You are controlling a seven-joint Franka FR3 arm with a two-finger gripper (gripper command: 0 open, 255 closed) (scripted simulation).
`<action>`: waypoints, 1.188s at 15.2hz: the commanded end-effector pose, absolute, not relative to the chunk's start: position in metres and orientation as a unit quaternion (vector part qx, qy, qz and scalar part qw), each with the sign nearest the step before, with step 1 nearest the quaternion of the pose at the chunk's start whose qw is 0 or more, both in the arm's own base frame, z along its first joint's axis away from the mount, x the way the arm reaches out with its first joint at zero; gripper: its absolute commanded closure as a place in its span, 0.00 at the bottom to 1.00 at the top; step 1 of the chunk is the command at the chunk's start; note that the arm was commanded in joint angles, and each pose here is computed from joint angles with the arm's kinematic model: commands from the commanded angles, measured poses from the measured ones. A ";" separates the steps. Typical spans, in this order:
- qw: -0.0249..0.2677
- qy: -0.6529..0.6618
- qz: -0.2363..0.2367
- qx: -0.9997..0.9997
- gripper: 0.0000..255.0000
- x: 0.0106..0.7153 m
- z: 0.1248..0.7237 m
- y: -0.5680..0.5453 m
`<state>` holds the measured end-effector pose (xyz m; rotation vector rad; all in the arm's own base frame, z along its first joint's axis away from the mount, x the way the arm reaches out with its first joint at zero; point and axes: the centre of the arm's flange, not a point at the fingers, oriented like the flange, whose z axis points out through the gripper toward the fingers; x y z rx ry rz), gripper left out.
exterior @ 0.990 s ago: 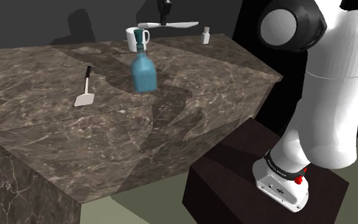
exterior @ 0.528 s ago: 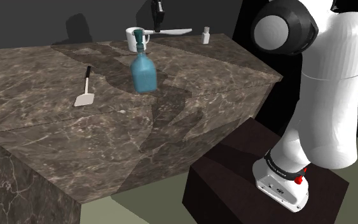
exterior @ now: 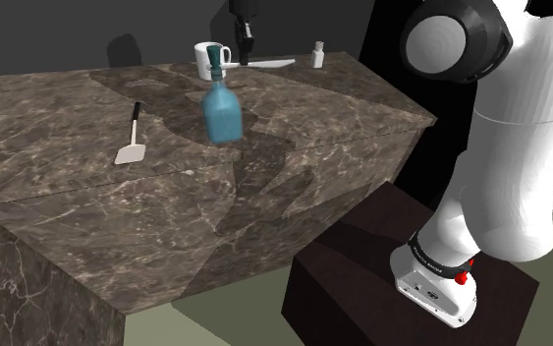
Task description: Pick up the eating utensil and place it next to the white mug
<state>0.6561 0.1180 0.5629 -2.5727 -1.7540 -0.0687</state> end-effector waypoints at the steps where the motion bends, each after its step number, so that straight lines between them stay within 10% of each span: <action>1: 0.013 -0.563 -0.022 -0.826 1.00 0.656 0.552 0.119; 18: 0.013 -0.563 -0.022 -0.826 1.00 0.656 0.470 0.119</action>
